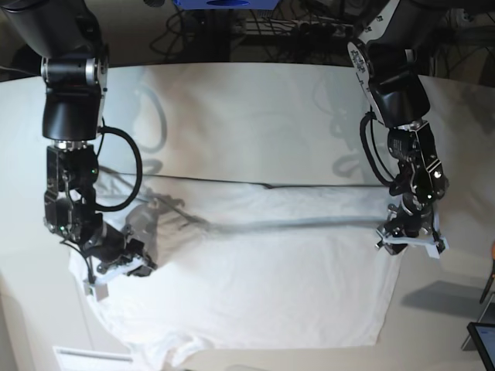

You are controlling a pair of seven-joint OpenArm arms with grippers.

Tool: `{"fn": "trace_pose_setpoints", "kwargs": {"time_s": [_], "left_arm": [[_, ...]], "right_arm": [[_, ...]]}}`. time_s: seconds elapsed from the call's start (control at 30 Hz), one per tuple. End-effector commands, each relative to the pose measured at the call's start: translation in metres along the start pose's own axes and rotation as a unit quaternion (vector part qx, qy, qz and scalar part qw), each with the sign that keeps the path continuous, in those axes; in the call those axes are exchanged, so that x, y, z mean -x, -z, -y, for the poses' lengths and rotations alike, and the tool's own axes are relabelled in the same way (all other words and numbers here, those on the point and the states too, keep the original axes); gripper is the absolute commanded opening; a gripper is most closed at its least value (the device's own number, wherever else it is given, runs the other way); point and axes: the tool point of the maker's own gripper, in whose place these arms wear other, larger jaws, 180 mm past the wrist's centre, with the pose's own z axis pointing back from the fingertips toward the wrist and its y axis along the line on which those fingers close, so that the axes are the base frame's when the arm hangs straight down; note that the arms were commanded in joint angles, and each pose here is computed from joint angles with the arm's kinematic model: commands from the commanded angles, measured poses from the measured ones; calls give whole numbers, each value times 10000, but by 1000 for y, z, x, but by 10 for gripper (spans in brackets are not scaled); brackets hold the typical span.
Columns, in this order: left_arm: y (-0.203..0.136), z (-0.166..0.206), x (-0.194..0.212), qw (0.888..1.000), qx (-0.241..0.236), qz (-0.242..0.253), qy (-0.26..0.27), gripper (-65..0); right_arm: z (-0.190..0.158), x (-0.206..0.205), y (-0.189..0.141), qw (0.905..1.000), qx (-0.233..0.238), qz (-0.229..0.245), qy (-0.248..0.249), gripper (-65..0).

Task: Fold the T-shirt properly
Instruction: 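Lower the held edge onto the shirt body and open both grippers, then regrasp the folded edge with both grippers near the fold line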

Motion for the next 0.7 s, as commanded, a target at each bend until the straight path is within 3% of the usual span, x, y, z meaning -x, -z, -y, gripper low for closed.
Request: {"fn": "trace_pose_setpoints", "kwargs": {"time_s": [0.0, 0.23, 0.47, 0.67], "left_arm": [[-2, 6, -31, 9992, 86, 377, 34, -301], [-4, 4, -36, 9991, 71, 421, 52, -301], [-16, 6, -52, 9973, 102, 683, 229, -301], [-31, 5, -51, 9955, 121, 833, 429, -301]], "right_arm": [[-15, -29, -1, 9992, -172, 329, -146, -646], [-28, -33, 17, 9988, -208, 249, -379, -646], [-18, -38, 29, 9985, -32, 275, -481, -633], [-6, -54, 27, 9962, 102, 671, -550, -508]]}}
